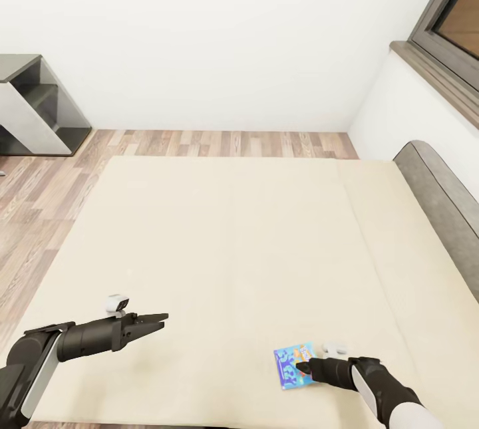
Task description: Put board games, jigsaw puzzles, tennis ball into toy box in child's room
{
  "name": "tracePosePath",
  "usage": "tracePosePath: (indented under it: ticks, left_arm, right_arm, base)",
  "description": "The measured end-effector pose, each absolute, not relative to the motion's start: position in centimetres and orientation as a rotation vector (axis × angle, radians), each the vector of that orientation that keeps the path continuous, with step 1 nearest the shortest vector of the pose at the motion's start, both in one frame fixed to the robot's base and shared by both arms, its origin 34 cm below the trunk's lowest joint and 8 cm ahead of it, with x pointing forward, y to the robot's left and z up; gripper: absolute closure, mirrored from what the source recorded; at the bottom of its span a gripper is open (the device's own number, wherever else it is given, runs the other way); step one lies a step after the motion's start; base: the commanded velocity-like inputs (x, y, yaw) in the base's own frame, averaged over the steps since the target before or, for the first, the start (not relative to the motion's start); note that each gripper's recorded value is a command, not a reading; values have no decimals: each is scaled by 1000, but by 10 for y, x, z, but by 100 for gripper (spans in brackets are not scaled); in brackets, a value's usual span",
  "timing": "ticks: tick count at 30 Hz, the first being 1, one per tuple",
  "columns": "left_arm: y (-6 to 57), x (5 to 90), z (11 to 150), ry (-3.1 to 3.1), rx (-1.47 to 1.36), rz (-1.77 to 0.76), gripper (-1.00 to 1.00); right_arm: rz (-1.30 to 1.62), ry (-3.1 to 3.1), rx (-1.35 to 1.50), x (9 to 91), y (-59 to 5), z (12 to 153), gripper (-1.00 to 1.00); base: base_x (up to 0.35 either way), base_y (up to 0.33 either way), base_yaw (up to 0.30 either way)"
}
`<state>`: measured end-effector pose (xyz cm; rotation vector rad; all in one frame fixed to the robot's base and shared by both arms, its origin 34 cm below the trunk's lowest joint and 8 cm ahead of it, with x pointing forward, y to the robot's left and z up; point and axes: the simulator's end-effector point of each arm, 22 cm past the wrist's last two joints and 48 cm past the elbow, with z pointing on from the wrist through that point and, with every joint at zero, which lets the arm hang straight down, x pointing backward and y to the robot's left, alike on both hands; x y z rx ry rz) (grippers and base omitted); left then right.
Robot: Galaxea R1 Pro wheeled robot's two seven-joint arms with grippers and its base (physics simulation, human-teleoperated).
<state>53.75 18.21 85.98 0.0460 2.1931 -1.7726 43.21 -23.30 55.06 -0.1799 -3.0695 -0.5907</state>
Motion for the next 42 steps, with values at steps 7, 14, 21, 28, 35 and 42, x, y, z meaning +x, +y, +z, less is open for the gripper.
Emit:
tracePosePath:
  ticks: [7,14,21,28,35,42]
  left_arm:
    - [182,538,860,2193,46,-1772,-100]
    - [182,537,860,2193,46,-1773,-100]
    - [182,537,859,2195,47,-1771,-100]
    - [182,537,859,2195,47,-1772,-100]
    - [182,537,859,2196,47,-1770,-100]
    - [182,537,859,2197,46,-1769,-100]
  right_arm:
    - [-612,-3057,-171,430,-220,551,-100]
    - [-620,-3057,-169,430,-218,551,-100]
    - [-620,-3054,-171,429,-217,551,-100]
    - [-626,-3052,-171,429,-216,551,-100]
    - [-636,-3055,-166,430,-215,552,-100]
    - [-636,-3059,-163,430,-216,552,-100]
  base:
    - [0,0,0]
    - [0,0,0]
    - [0,0,0]
    - [0,0,0]
    - [0,0,0]
    - [0,0,0]
